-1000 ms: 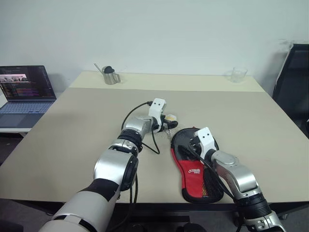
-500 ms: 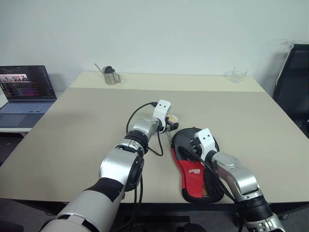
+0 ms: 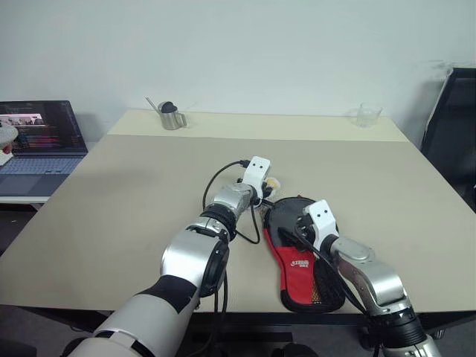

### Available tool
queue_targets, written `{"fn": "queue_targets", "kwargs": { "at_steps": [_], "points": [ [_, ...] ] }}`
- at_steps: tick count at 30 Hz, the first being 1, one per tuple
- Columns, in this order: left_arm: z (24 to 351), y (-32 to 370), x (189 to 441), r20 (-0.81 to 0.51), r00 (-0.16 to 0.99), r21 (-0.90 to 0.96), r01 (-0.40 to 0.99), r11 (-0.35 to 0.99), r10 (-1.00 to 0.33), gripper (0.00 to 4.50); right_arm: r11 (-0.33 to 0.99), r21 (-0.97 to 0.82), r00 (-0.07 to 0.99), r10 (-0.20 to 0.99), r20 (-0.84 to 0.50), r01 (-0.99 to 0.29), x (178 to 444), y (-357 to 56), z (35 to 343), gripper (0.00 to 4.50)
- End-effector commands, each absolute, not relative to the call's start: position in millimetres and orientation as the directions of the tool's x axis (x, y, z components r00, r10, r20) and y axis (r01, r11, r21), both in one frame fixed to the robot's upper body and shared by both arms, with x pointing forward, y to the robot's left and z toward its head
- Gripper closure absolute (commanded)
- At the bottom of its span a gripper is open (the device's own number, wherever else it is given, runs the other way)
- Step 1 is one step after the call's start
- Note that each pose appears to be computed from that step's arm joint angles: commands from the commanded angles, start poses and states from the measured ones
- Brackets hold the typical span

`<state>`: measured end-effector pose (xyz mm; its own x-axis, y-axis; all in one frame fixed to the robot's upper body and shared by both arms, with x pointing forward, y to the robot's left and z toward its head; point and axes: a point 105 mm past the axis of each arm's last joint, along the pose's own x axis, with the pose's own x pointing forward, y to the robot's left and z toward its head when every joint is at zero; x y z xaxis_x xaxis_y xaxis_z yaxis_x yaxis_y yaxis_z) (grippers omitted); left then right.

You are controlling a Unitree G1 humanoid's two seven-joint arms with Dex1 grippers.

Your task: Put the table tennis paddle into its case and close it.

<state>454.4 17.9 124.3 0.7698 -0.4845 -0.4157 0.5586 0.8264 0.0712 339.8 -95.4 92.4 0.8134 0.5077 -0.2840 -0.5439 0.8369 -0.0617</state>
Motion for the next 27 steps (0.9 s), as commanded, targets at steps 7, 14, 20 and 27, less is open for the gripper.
{"fn": "queue_targets", "kwargs": {
  "at_steps": [7, 14, 20, 27],
  "points": [
    [165.4, -15.7, 456.7, -0.303, 0.793, 0.231, 0.599, 0.767, -0.528, 4.47, 0.84, -0.055, 0.806, 0.498, -0.32, -0.54, 329.4, -97.6, 86.6, 0.67],
    [176.6, -40.2, 450.5, -0.265, 0.784, 0.469, 0.614, 0.635, -0.562, 4.47, 0.839, -0.068, 0.807, 0.494, -0.324, -0.54, 325.6, -100.9, 86.8, 0.67],
    [176.7, -65.7, 438.8, -0.254, 0.748, 0.601, 0.619, 0.506, -0.613, 4.47, 0.842, -0.076, 0.813, 0.486, -0.319, -0.534, 326.7, -103.3, 89.9, 0.67],
    [175.5, -81.6, 430.4, -0.251, 0.725, 0.645, 0.619, 0.448, -0.642, 4.47, 0.846, -0.072, 0.816, 0.482, -0.318, -0.528, 323.3, -101.4, 88.2, 0.67]
  ]
}}
